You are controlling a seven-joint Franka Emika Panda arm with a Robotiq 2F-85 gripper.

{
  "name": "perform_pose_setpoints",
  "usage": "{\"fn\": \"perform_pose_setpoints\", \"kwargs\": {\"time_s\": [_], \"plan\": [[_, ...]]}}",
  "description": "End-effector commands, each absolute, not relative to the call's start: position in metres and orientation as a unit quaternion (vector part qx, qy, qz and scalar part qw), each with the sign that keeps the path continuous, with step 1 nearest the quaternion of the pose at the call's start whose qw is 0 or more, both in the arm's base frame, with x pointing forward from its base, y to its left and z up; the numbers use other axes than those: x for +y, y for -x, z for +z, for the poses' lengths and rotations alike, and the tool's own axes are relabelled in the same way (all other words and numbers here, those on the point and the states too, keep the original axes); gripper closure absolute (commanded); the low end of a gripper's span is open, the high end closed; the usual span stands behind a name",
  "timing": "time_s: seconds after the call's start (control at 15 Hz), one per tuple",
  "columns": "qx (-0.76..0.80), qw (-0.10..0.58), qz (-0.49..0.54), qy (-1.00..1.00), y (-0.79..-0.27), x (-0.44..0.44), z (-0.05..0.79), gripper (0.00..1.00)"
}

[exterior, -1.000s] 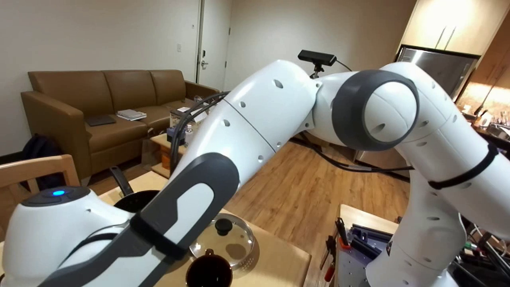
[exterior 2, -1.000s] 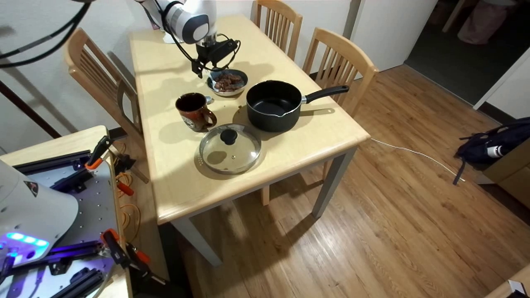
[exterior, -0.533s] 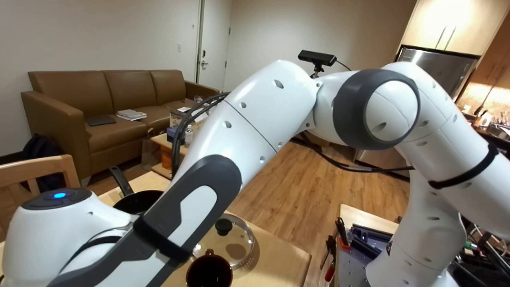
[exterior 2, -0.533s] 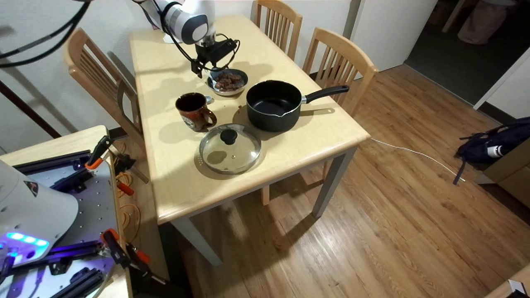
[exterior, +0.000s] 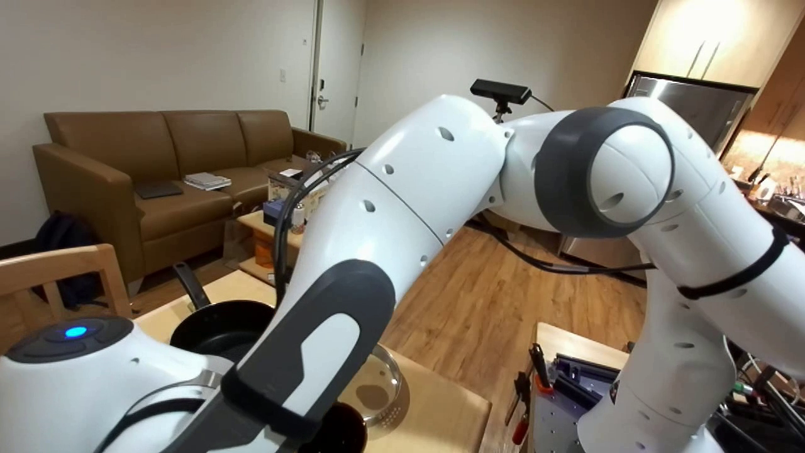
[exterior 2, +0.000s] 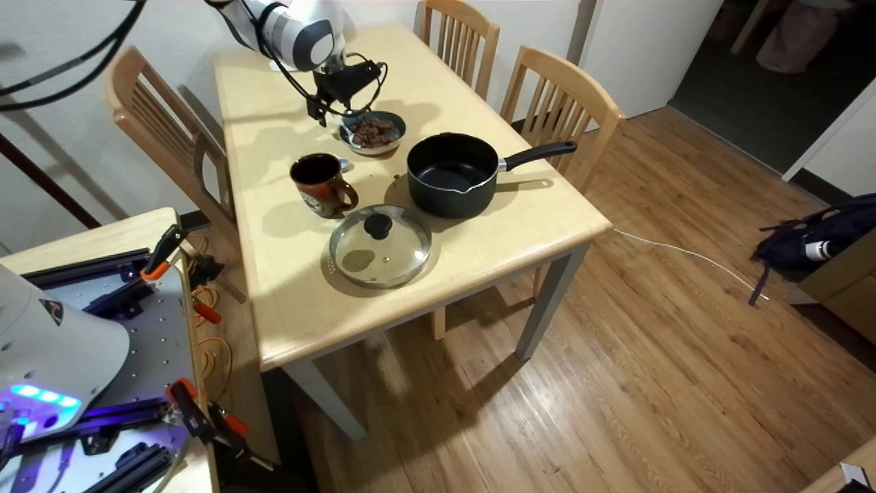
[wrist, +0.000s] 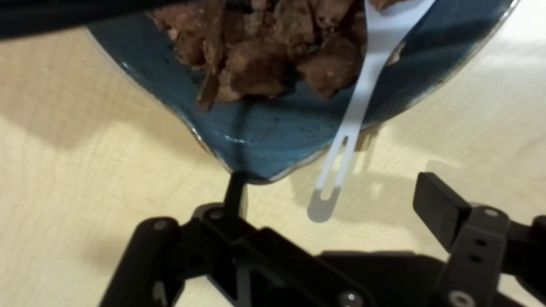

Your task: Remove the spoon from the bowl and put it in the mug

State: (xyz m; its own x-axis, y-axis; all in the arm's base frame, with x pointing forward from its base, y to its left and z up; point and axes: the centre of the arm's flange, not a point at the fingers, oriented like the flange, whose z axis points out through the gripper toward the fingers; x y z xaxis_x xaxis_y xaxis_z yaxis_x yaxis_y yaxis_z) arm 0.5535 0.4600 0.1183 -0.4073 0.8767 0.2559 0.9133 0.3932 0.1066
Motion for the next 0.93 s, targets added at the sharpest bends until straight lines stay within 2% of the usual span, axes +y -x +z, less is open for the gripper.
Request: {"fn": "perform_pose_setpoints", "kwargs": {"time_s": [0.0,0.33,0.4,0.87], "plan": [[-0.819,0.049,-0.127,0.557,-0.515,0.465,0.133,0.00],[-0.810,0.024,-0.150,0.567,-0.492,0.471,0.139,0.00],[-0.815,0.041,-0.146,0.559,-0.509,0.485,0.126,0.00],[-0.814,0.054,-0.123,0.565,-0.521,0.478,0.121,0.00]]}}
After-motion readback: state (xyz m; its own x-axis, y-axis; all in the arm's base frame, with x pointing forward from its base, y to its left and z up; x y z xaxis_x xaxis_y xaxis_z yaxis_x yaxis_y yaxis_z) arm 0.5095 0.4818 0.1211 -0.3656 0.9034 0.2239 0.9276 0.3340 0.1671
